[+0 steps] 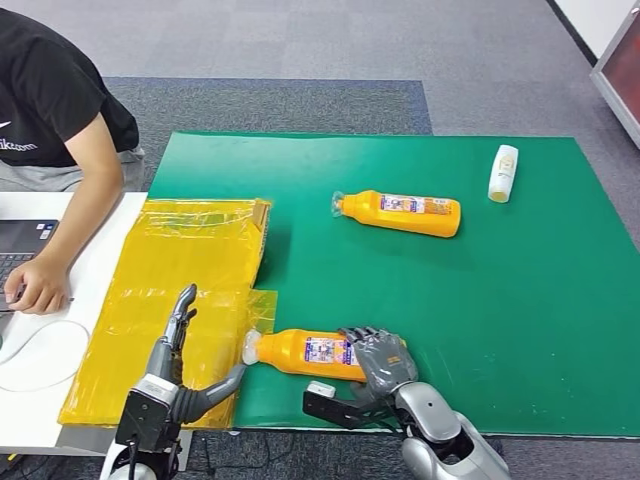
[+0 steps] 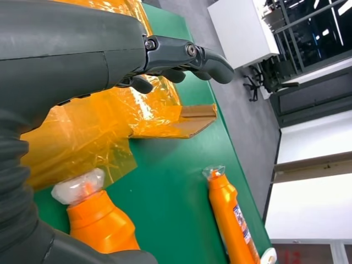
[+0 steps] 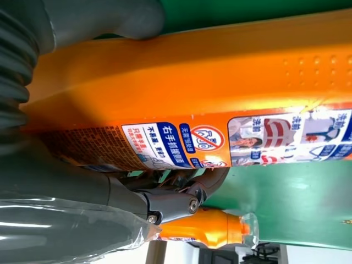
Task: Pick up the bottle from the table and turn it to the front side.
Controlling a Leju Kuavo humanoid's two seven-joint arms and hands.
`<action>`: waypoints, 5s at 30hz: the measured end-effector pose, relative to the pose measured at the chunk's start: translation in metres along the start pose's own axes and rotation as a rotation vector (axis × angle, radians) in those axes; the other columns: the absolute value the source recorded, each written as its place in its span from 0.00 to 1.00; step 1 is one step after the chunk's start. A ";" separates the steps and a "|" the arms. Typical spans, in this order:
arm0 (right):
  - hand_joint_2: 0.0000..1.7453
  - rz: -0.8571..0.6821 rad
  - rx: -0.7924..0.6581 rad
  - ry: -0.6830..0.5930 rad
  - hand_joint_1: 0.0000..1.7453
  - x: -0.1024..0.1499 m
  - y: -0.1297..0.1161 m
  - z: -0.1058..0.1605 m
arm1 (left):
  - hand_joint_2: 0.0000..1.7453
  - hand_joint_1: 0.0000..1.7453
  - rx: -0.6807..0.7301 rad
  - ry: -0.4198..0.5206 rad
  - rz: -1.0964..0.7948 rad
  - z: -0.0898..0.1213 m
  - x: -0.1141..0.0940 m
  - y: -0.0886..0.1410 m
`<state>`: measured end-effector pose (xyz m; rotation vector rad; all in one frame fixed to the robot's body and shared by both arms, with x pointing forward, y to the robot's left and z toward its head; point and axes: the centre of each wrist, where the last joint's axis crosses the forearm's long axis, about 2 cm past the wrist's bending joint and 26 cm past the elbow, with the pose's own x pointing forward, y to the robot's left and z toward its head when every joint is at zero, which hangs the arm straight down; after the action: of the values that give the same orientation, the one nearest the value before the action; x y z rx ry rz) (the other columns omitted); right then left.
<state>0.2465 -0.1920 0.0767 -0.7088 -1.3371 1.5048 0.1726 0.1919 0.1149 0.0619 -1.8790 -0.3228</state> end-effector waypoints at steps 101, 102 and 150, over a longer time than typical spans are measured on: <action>1.00 -0.926 -0.447 -0.380 1.00 0.038 -0.015 -0.007 | 1.00 0.00 -0.416 -0.004 0.338 -0.096 0.020 -0.037; 1.00 -0.925 -0.447 -0.381 1.00 0.038 -0.016 -0.008 | 1.00 0.00 -0.426 -0.005 0.334 -0.097 0.020 -0.037; 1.00 -0.925 -0.492 -0.377 0.85 0.039 -0.020 -0.012 | 1.00 1.00 -0.449 -0.062 0.293 -0.127 0.016 -0.021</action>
<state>0.2488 -0.1527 0.0999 -0.0197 -1.9799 0.5673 0.2836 0.1442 0.1613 -0.5270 -1.8048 -0.5384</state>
